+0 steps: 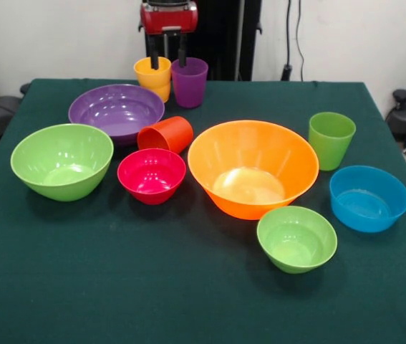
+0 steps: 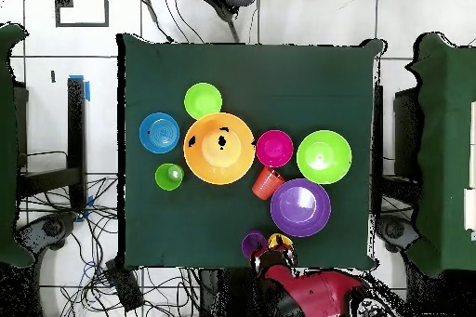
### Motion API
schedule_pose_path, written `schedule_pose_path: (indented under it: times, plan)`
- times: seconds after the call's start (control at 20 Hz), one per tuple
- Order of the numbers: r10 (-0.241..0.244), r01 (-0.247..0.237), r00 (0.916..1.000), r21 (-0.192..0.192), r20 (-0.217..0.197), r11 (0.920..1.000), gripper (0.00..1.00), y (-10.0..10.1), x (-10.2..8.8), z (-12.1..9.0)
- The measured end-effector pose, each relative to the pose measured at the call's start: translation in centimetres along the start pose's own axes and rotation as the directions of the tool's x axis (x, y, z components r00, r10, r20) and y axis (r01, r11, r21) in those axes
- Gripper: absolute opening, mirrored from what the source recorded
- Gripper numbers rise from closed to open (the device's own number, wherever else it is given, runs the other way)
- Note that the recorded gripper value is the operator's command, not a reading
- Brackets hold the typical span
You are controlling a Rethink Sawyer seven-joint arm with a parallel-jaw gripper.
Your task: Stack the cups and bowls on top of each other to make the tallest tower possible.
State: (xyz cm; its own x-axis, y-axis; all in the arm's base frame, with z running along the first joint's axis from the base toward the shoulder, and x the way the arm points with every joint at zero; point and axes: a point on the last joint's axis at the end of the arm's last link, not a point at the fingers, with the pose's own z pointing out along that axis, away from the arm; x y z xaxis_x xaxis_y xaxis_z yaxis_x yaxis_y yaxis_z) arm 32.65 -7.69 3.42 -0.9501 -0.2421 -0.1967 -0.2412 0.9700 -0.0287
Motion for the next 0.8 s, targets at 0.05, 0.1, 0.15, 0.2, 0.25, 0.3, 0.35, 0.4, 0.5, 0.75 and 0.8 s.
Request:
schedule_pose_path:
  times: [0.05, 0.1, 0.15, 0.2, 0.25, 0.3, 0.35, 0.4, 0.5, 0.75, 0.8]
  plan:
    - [0.001, -0.001, 1.0, -0.001, -0.002, 1.0, 1.0, 0.01, 0.04, 0.03]
    - [0.001, -0.001, 1.0, -0.002, -0.005, 1.0, 1.0, 0.03, 0.08, 0.06]
    - [0.001, -0.001, 1.0, -0.002, -0.007, 1.0, 1.0, 0.03, 0.08, 0.06]
    - [0.0, 0.0, 1.0, -0.003, -0.01, 1.0, 1.0, 0.05, 0.1, 0.08]
    - [0.0, 0.0, 0.9999, -0.003, -0.012, 1.0, 1.0, 0.07, 0.11, 0.09]
    - [0.0, 0.0, 0.9999, -0.005, -0.015, 1.0, 1.0, 0.07, 0.11, 0.11]
    - [0.0, -0.001, 0.9999, -0.006, -0.017, 1.0, 1.0, 0.07, 0.11, 0.14]
    - [0.002, -0.002, 0.9998, -0.008, -0.021, 1.0, 1.0, 0.06, 0.12, 0.18]
    - [0.004, -0.004, 0.9994, -0.011, -0.033, 0.9999, 1.0, 0.04, 0.22, 0.25]
    - [0.009, -0.01, 0.9971, -0.018, -0.075, 0.9998, 1.0, -0.05, 0.63, 0.39]
    - [0.009, -0.011, 0.9965, -0.02, -0.083, 0.9997, 1.0, -0.05, 0.67, 0.43]
